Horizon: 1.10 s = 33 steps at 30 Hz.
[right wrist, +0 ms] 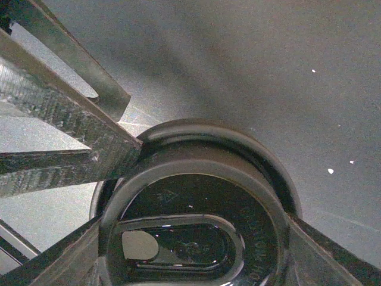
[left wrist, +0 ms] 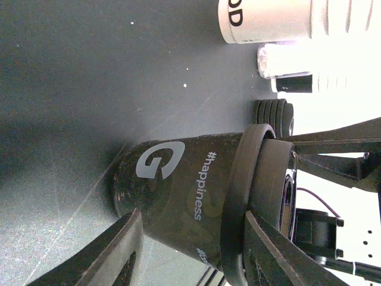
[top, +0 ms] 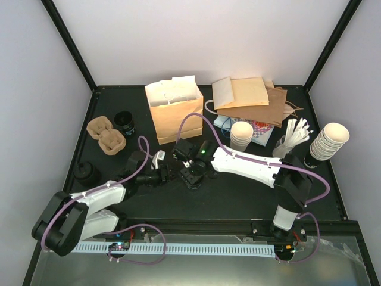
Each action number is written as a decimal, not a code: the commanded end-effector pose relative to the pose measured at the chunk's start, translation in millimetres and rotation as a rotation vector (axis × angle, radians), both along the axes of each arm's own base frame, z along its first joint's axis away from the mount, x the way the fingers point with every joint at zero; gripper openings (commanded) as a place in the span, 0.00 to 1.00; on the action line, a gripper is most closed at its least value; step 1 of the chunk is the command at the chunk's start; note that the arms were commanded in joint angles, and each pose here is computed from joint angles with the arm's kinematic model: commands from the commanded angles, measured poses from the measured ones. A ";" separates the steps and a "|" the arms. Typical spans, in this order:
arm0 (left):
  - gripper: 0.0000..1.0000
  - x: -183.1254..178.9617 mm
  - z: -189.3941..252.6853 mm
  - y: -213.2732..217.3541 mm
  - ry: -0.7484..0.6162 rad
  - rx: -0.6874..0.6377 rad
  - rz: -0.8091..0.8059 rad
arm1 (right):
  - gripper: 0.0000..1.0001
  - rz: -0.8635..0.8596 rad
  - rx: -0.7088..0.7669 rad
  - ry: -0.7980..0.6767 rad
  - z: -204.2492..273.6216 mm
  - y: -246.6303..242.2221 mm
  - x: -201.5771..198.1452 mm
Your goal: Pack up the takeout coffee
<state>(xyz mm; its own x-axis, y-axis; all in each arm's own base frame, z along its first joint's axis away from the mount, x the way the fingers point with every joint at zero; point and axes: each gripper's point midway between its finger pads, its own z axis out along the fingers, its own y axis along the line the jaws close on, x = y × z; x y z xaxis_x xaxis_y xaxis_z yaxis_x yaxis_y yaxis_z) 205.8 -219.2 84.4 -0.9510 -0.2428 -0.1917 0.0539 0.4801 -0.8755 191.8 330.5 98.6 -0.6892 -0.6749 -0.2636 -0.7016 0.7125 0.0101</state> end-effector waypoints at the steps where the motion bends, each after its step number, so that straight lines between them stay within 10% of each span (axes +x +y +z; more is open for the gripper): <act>1: 0.49 9.4 3.0 -2.7 0.006 -0.021 0.010 | 0.70 0.036 -0.190 0.196 -62.0 -35.0 -39.6; 33: 0.46 -3.9 -54.8 8.7 0.116 0.106 -0.005 | 0.69 0.053 -0.160 0.266 -70.8 -32.9 -49.0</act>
<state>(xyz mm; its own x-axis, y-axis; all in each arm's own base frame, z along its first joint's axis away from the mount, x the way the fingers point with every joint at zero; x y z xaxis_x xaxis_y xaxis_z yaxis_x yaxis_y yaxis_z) 227.7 -229.6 84.6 -0.9523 -0.2213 -0.2103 0.0887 0.4587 -0.8842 192.3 330.4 97.9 -0.6776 -0.6814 -0.2767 -0.7165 0.6965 0.0394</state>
